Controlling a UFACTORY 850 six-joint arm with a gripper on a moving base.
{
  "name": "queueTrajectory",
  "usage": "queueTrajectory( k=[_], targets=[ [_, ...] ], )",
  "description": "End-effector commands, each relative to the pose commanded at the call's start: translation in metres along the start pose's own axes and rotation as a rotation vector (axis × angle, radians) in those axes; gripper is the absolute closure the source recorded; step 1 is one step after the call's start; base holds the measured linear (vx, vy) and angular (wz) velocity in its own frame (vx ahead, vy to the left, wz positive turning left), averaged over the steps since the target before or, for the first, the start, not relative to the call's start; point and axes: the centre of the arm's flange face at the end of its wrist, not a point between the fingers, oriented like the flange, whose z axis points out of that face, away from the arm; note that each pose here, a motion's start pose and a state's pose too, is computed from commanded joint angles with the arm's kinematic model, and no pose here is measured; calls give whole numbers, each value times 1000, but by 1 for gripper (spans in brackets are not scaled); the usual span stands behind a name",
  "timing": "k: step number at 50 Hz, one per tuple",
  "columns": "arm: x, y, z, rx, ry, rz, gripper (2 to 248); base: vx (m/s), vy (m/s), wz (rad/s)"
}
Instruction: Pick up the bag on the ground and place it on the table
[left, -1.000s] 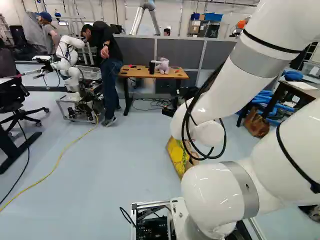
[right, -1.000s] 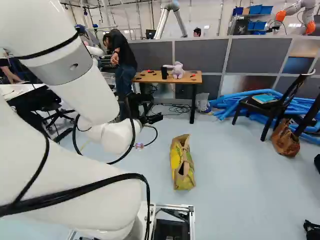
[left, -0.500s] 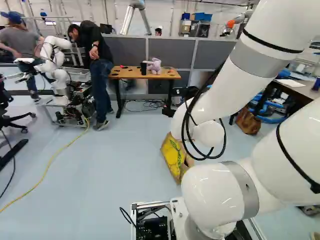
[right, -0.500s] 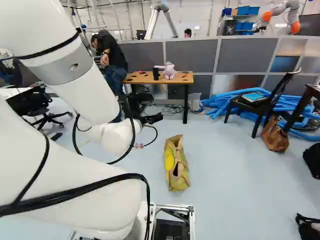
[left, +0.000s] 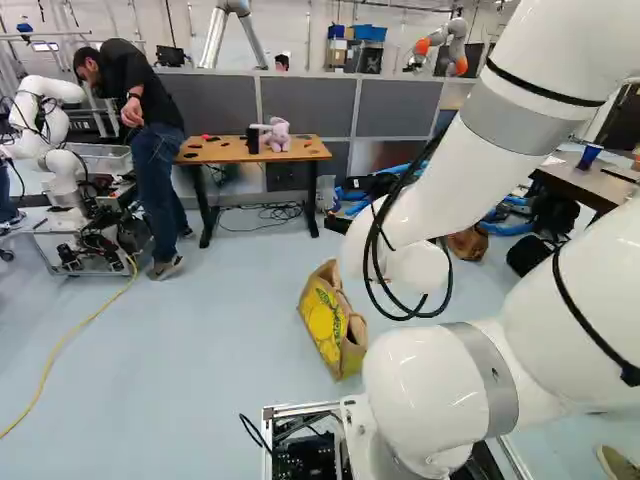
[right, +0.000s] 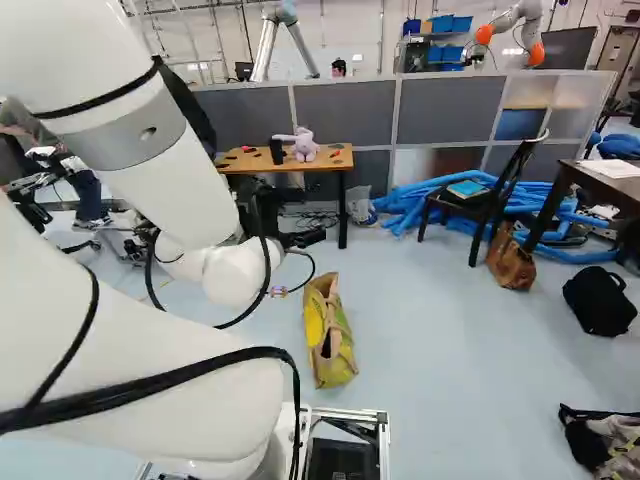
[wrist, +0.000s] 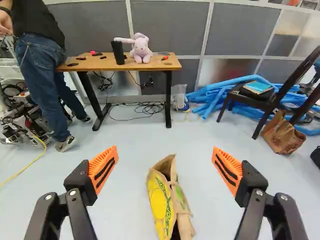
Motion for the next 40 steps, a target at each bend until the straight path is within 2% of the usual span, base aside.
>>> queueTrajectory(
  k=[11, 40],
  targets=[
    [0, 0, 0, 0, 0, 0, 3, 66, -44, -3],
    [3, 0, 5, 0, -3, 0, 3, 57, -1, -6]
  ],
)
